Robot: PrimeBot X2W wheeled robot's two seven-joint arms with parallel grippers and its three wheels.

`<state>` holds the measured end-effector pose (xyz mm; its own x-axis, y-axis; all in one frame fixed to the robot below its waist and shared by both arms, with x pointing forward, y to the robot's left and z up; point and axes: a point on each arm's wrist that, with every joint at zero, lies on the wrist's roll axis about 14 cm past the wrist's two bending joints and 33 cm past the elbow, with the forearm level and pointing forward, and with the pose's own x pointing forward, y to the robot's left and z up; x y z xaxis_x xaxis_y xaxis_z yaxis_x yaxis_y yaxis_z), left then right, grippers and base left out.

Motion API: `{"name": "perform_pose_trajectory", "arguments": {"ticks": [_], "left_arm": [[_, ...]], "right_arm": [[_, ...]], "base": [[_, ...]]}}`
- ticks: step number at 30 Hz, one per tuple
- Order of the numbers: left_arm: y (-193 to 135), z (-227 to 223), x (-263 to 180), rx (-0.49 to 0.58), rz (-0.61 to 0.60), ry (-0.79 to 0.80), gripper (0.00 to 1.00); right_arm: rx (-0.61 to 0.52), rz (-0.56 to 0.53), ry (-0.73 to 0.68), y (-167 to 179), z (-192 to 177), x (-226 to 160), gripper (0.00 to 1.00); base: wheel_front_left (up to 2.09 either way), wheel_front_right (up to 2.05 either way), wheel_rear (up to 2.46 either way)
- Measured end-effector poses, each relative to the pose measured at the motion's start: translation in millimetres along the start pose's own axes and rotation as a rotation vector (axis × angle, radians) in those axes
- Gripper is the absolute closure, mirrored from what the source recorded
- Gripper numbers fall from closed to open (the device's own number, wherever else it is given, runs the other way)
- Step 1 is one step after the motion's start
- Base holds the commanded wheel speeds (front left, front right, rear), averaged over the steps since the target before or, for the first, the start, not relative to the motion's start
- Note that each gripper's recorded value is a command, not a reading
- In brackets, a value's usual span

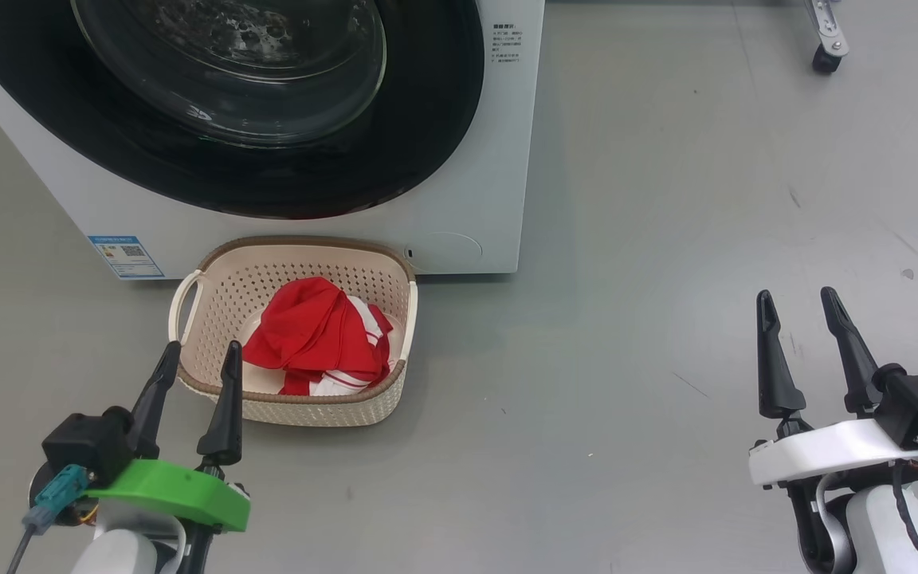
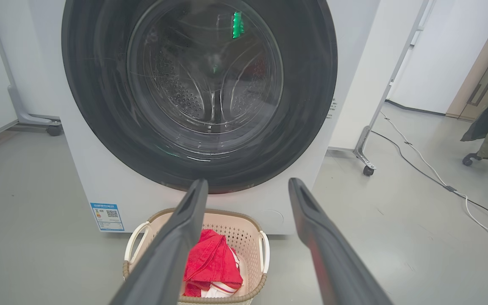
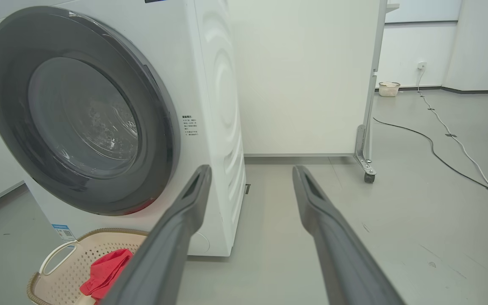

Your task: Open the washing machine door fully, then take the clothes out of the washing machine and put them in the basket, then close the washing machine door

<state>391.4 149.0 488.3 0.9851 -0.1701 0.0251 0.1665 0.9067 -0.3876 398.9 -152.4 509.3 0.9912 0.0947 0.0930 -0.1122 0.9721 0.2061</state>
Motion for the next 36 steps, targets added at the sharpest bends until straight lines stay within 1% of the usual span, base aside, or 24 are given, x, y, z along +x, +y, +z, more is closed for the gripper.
{"name": "perform_pose_trajectory", "arguments": {"ticks": [4, 11, 12, 14, 18, 21, 29, 36], "left_arm": [[1, 0, -1, -0.02, 0.006, -0.003, 0.0], [2, 0, -1, -0.024, 0.012, -0.003, 0.0], [3, 1, -1, -0.026, 0.013, -0.005, 1.0], [3, -4, -2, -0.034, 0.02, 0.01, 1.0], [3, -24, -10, -0.06, 0.04, 0.062, 1.0], [3, -26, -12, -0.081, 0.049, 0.065, 1.0], [6, -24, -12, -0.188, 0.077, 0.059, 1.0], [10, -20, -12, -0.261, 0.101, 0.052, 1.0]], "right_arm": [[-0.001, 0.0, 0.0, 0, 0, 0, 0.0], [0.001, 0.005, 0.002, 1, -1, 0, 0.0], [-0.001, 0.005, 0.002, 1, -1, 0, 1.0], [0.001, 0.001, 0.017, 0, -6, -1, 1.0], [0.019, -0.017, 0.08, 0, -26, -11, 1.0], [0.039, -0.025, 0.085, -1, -28, -13, 1.0], [0.141, -0.072, 0.099, -10, -28, -15, 1.0], [0.258, -0.105, 0.109, -16, -30, -18, 1.0]], "base": [[0.0, 0.0, 0.0], [0.0, 0.0, 0.0], [0.0, 0.0, 0.0], [0.0, 0.0, 0.0], [0.0, 0.0, 0.0], [0.0, 0.0, 0.0], [0.0, 0.0, 0.0], [0.0, 0.0, 0.0]]}}
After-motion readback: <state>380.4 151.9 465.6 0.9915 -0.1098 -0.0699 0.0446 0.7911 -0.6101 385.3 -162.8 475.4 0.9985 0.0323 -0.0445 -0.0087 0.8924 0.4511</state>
